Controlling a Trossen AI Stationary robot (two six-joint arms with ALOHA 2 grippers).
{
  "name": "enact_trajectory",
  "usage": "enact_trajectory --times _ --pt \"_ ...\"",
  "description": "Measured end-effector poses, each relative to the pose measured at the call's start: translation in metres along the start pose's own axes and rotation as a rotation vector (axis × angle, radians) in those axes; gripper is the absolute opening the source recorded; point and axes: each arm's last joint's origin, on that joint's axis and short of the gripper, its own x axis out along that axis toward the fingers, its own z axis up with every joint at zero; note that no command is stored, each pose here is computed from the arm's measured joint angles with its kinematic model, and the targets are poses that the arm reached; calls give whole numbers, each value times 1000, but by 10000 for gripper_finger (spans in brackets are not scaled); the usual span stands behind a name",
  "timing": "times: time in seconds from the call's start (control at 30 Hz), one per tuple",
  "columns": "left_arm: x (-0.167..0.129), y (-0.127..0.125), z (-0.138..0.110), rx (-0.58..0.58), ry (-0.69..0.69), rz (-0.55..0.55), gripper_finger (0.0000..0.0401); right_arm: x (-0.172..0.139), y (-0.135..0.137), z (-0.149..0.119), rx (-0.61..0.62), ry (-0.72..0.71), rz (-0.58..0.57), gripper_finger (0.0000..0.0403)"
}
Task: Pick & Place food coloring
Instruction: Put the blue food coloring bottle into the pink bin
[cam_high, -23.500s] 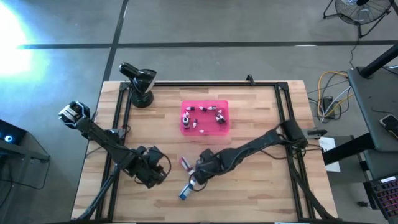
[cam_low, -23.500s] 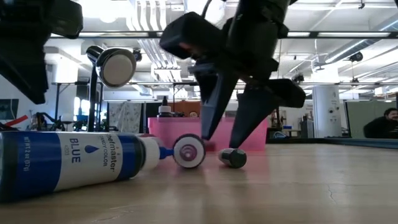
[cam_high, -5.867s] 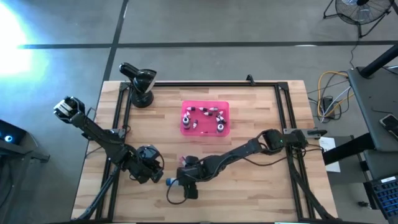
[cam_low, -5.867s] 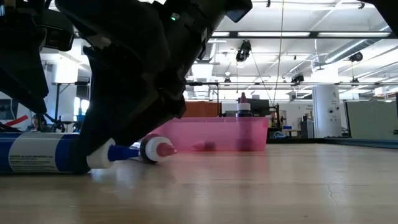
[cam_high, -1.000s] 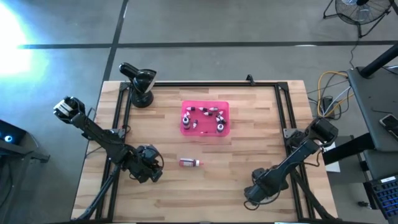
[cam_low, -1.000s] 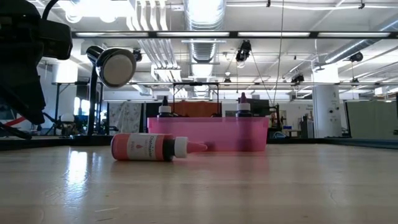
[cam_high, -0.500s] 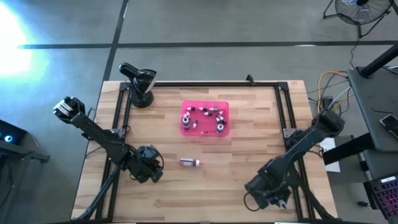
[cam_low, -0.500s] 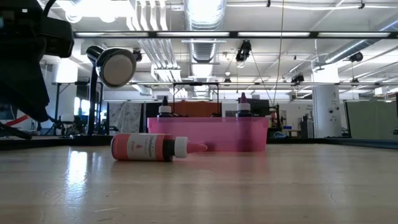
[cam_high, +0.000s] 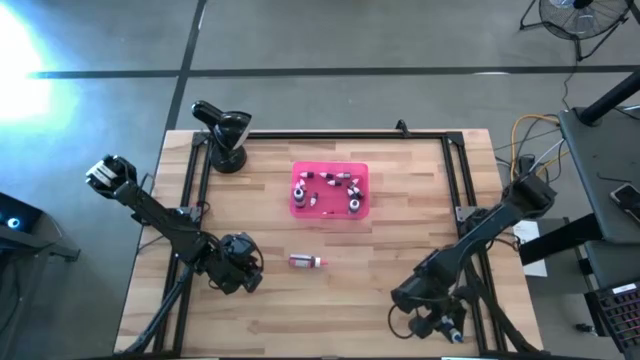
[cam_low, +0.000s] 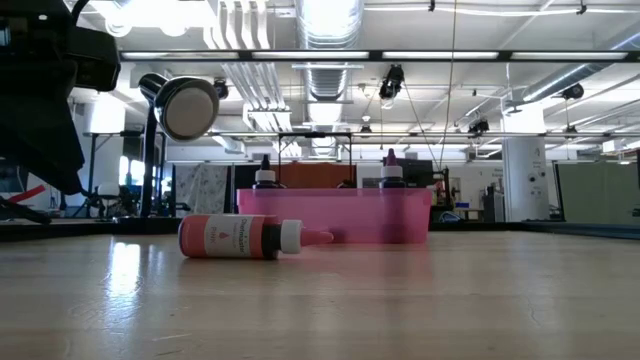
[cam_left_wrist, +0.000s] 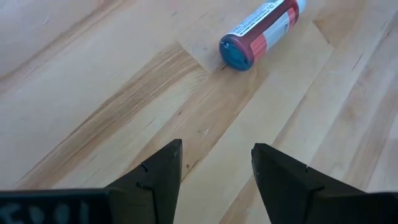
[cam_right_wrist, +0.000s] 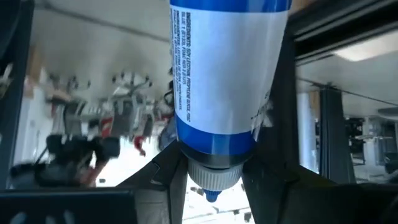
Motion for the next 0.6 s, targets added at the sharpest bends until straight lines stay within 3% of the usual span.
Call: enact_trajectory --times 0.6 --pt "0 1 0 31 -16 12 170 -20 13 41 -32 103 85 127"
